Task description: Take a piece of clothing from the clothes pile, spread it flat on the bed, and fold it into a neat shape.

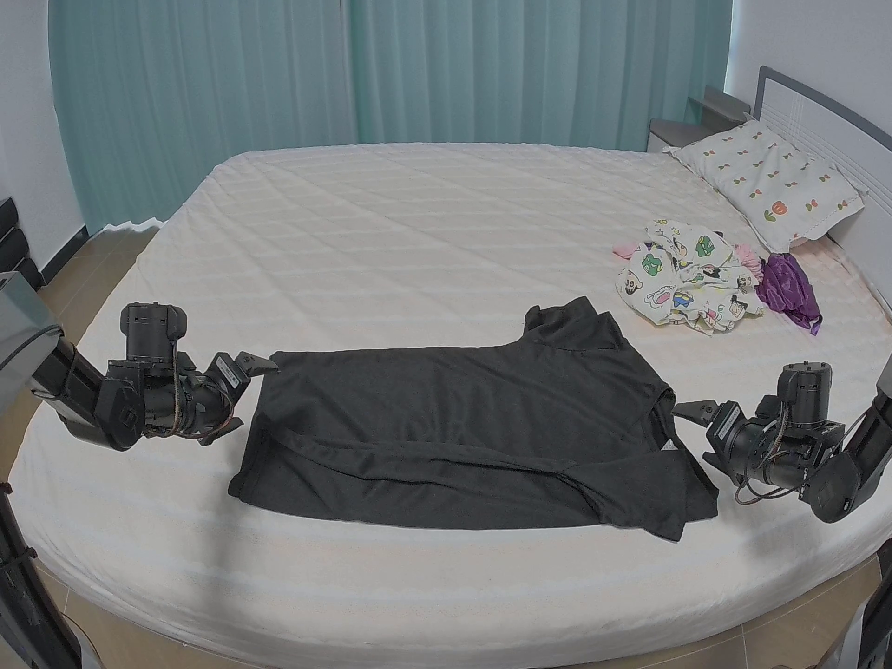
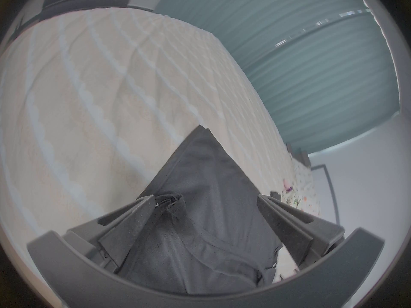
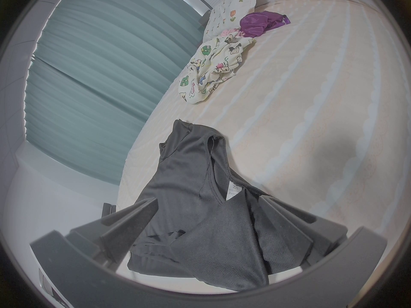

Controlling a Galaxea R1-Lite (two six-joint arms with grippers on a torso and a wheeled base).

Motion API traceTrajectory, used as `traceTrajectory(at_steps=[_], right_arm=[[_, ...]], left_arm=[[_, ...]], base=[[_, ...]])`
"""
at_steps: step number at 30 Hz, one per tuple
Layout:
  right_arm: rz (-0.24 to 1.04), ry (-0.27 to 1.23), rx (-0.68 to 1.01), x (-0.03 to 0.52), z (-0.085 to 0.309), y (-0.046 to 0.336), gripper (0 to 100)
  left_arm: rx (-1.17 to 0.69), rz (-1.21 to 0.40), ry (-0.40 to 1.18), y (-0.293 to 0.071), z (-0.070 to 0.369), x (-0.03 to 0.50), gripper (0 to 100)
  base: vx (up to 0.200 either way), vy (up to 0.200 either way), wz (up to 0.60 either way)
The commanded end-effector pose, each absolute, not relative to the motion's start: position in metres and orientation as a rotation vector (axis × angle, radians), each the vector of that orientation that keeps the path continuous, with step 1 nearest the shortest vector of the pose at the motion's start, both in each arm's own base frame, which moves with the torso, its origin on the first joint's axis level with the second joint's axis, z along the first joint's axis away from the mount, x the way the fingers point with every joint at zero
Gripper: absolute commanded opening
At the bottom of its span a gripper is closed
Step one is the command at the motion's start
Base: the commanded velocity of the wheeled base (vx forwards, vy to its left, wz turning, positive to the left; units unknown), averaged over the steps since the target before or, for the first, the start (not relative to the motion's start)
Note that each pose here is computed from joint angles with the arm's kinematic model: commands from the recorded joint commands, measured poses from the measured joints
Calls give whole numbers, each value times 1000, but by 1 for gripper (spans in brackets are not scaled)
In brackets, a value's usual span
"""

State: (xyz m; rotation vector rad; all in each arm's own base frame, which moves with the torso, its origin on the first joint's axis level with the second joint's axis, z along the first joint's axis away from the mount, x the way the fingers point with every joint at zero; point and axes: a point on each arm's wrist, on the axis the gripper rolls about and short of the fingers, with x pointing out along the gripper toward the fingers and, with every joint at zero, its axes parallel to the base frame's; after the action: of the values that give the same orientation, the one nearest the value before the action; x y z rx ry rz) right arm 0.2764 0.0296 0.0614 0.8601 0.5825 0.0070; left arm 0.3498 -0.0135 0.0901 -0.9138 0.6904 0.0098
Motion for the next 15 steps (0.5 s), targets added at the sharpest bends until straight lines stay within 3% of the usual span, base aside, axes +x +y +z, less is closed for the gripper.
traceTrajectory(at_steps=[1,15], right_arm=[[-3,611,856,277,54,30,100],[8,645,837,278,45,35,100]], left_arm=[[-804,-23,744,-16,70,354,100],[-554,-207,817,-18,48,345,100]], base=[[0,0,0],[0,0,0]])
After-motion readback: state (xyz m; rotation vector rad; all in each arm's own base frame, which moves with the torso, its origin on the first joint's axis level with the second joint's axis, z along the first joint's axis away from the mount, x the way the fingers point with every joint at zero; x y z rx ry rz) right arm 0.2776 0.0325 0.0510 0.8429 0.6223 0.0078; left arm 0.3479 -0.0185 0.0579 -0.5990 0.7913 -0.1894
